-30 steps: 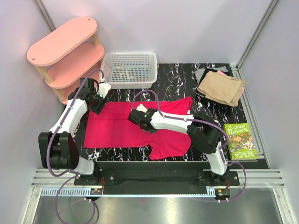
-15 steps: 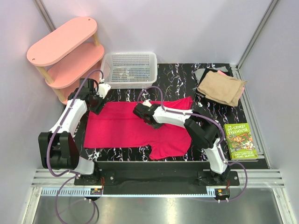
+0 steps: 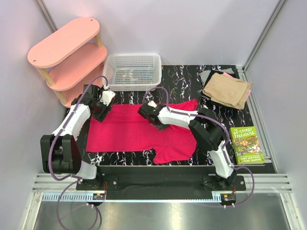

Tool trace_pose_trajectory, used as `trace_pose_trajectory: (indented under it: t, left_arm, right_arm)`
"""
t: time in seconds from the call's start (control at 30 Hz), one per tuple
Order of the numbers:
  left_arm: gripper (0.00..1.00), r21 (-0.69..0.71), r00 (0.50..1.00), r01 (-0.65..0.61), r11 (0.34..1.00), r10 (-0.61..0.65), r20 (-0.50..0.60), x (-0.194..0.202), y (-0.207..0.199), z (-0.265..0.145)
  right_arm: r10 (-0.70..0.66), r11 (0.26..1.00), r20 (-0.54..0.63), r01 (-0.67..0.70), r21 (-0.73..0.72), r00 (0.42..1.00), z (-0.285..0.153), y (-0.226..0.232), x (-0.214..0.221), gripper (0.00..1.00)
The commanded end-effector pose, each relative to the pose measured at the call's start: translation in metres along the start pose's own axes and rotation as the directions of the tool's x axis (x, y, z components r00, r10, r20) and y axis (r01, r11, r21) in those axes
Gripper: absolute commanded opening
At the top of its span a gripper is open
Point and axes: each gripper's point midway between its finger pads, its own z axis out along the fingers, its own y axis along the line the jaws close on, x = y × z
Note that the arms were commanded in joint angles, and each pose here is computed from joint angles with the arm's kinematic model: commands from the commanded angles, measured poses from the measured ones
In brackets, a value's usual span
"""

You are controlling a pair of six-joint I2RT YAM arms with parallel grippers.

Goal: Fold and stack the t-shirts
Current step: Fold the flattened tshirt in 1/3 of the way

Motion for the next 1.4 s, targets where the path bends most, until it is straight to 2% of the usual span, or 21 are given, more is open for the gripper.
trace_pose_trajectory:
  t: [0.0, 0.23, 0.47, 1.03, 1.37]
  left_arm:
    - [0.62, -0.013, 0.998, -0.012, 1.0, 0.013, 0.059, -0.009, 0.004, -0.008]
    - [0.62, -0.021, 0.998, -0.023, 1.0, 0.024, 0.056, -0.008, 0.005, -0.008]
    - [0.62, -0.021, 0.998, -0.029, 0.999, 0.03, 0.047, -0.003, 0.003, -0.005]
    - [0.62, -0.037, 0.998, -0.043, 0.998, 0.044, 0.035, 0.002, 0.004, -0.002]
    - [0.62, -0.045, 0.998, -0.051, 0.998, 0.052, 0.038, 0.002, 0.005, -0.002]
  right_arm:
    - [0.025, 1.0, 0.033, -0.024, -0.018, 0.999, 0.004, 0.001, -0.019, 0.27]
    - [0.036, 0.999, 0.021, -0.035, -0.04, 0.999, 0.008, 0.001, -0.019, 0.2]
    - [0.033, 0.998, 0.015, -0.032, -0.05, 0.999, 0.007, 0.001, -0.017, 0.03]
    - [0.085, 0.987, 0.066, -0.075, -0.14, 0.994, -0.061, -0.013, -0.027, 0.0]
    - [0.058, 0.979, 0.039, -0.049, -0.198, 0.998, -0.069, 0.014, -0.017, 0.0]
